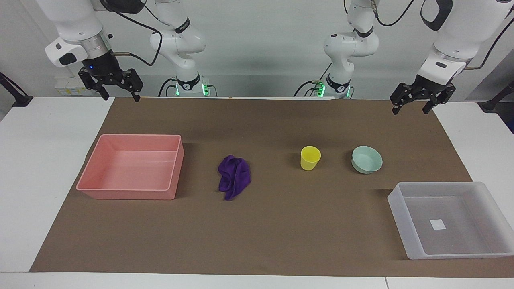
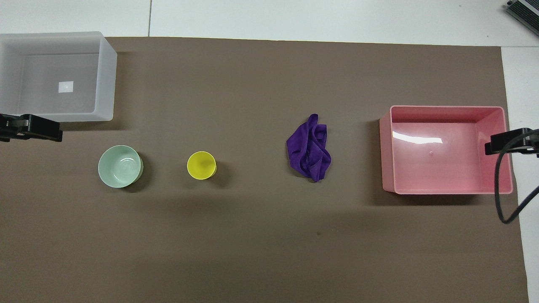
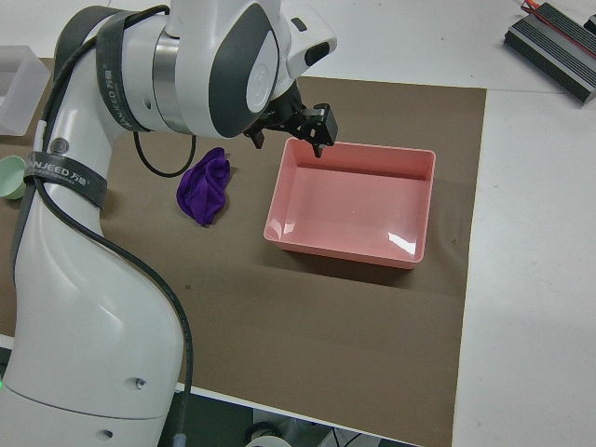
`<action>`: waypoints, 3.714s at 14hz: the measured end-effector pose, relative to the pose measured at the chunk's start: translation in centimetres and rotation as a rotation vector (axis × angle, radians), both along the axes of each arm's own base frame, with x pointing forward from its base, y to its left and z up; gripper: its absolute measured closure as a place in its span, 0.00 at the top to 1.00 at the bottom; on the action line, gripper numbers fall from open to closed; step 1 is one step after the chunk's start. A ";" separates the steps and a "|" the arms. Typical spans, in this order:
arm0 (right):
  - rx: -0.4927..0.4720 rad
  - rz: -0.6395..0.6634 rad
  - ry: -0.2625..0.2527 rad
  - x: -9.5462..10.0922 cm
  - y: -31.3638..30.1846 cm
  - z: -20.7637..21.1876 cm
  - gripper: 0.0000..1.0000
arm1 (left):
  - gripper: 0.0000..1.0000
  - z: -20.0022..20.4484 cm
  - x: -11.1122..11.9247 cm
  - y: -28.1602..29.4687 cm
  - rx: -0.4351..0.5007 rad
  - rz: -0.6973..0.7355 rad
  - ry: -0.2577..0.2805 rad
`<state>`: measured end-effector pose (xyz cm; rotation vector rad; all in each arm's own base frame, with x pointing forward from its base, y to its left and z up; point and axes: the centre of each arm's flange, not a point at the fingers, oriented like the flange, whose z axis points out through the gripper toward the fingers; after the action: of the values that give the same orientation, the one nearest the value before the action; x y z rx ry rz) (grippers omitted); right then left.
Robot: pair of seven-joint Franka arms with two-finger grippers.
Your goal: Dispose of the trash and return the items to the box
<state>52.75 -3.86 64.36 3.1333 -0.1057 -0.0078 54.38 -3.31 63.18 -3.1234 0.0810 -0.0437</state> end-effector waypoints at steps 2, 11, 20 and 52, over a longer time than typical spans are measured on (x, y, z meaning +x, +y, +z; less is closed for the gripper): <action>0.000 0.000 0.000 0.0 0.0 0.0 1.00 | 1.00 0.0 0.0 0.0 0.000 -0.001 0.000; 0.000 0.025 -0.013 0.3 1.4 -0.4 1.00 | 1.00 -0.2 0.1 -0.4 0.000 -0.007 -0.012; 0.010 0.058 -0.118 6.3 19.3 -11.4 1.00 | 1.00 -8.8 0.5 1.6 -0.001 0.026 -0.051; 0.155 0.044 -0.111 5.7 24.2 -23.4 0.06 | 0.03 -18.3 0.5 3.9 0.000 0.001 -0.096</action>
<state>58.41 20.29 40.94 3.2895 -0.0376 0.1663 54.88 0.60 44.87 -3.1154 0.0786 -0.1927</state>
